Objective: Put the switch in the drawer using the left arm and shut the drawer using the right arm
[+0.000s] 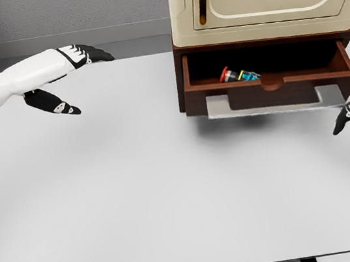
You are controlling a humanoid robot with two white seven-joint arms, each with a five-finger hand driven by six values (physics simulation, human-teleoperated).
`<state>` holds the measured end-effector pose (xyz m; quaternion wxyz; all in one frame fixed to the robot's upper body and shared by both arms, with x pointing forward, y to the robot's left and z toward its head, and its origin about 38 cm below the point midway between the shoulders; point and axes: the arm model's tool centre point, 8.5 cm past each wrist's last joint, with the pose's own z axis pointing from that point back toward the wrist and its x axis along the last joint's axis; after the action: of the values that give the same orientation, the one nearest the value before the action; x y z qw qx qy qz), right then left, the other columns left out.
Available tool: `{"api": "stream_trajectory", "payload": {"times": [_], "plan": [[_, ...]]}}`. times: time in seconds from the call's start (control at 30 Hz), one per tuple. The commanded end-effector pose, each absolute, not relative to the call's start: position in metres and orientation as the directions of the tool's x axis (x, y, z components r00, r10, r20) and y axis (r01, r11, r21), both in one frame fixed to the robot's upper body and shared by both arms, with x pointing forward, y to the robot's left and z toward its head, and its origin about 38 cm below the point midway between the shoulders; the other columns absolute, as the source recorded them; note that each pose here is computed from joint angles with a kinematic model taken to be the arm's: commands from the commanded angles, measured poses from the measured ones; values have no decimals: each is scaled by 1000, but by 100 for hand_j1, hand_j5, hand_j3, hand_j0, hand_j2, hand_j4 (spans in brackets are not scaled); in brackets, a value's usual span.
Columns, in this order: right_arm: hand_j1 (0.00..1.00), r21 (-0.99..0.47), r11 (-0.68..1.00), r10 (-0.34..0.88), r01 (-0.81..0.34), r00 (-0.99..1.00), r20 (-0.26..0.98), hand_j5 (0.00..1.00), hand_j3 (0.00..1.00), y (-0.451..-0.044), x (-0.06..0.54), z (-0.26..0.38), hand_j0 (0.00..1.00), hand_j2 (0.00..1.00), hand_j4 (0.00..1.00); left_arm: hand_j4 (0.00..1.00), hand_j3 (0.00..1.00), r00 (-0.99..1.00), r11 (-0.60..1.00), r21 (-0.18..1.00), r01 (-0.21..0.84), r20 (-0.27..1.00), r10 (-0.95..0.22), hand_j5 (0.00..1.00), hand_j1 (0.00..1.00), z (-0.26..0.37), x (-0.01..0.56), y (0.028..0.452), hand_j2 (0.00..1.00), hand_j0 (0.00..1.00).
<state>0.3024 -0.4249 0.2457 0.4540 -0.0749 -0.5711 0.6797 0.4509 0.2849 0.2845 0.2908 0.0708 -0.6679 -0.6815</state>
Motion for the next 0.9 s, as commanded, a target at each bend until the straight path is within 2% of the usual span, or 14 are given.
{"api": "stream_trajectory", "payload": {"times": [0.0, 0.2, 0.37, 0.47, 0.57, 0.63, 0.73, 0.8, 0.87], "plan": [[56, -847, 14, 680, -532, -616, 398, 56, 56, -419, 298, 235, 56, 56, 56, 100, 100, -819, 68, 950, 306, 299, -489, 100, 100, 284, 451, 285, 100, 100], [57, -846, 2, 659, -534, -635, 403, 57, 57, -409, 301, 233, 57, 57, 57, 100, 100, -819, 69, 950, 305, 299, -489, 100, 100, 285, 451, 285, 100, 100], [58, -835, 17, 679, -550, -606, 414, 58, 58, -418, 301, 227, 58, 58, 58, 100, 100, -820, 68, 950, 305, 298, -488, 100, 100, 285, 451, 284, 100, 100], [60, -824, 88, 719, -560, -536, 442, 60, 60, -443, 306, 220, 60, 60, 60, 100, 100, -820, 68, 950, 305, 298, -488, 100, 100, 285, 451, 284, 100, 100], [60, -790, 237, 745, -565, -416, 521, 60, 60, -482, 309, 211, 60, 60, 60, 100, 100, -820, 68, 950, 305, 298, -488, 100, 100, 285, 451, 284, 100, 100], [61, -796, 216, 734, -565, -444, 514, 61, 61, -472, 309, 214, 61, 61, 61, 100, 100, -820, 68, 950, 305, 298, -488, 100, 100, 285, 451, 284, 100, 100], [58, -853, 136, 652, -503, -603, 459, 58, 58, -425, 305, 249, 58, 58, 58, 100, 100, -818, 69, 947, 313, 305, -487, 100, 100, 281, 450, 284, 100, 100], [57, -886, 105, 648, -452, -644, 406, 57, 57, -419, 302, 268, 57, 57, 57, 100, 100, -818, 68, 947, 313, 305, -488, 100, 100, 281, 450, 285, 100, 100], [57, -885, 103, 648, -453, -645, 405, 57, 57, -418, 302, 268, 57, 57, 57, 100, 100, -818, 68, 947, 313, 305, -488, 100, 100, 281, 450, 285, 100, 100]]}}
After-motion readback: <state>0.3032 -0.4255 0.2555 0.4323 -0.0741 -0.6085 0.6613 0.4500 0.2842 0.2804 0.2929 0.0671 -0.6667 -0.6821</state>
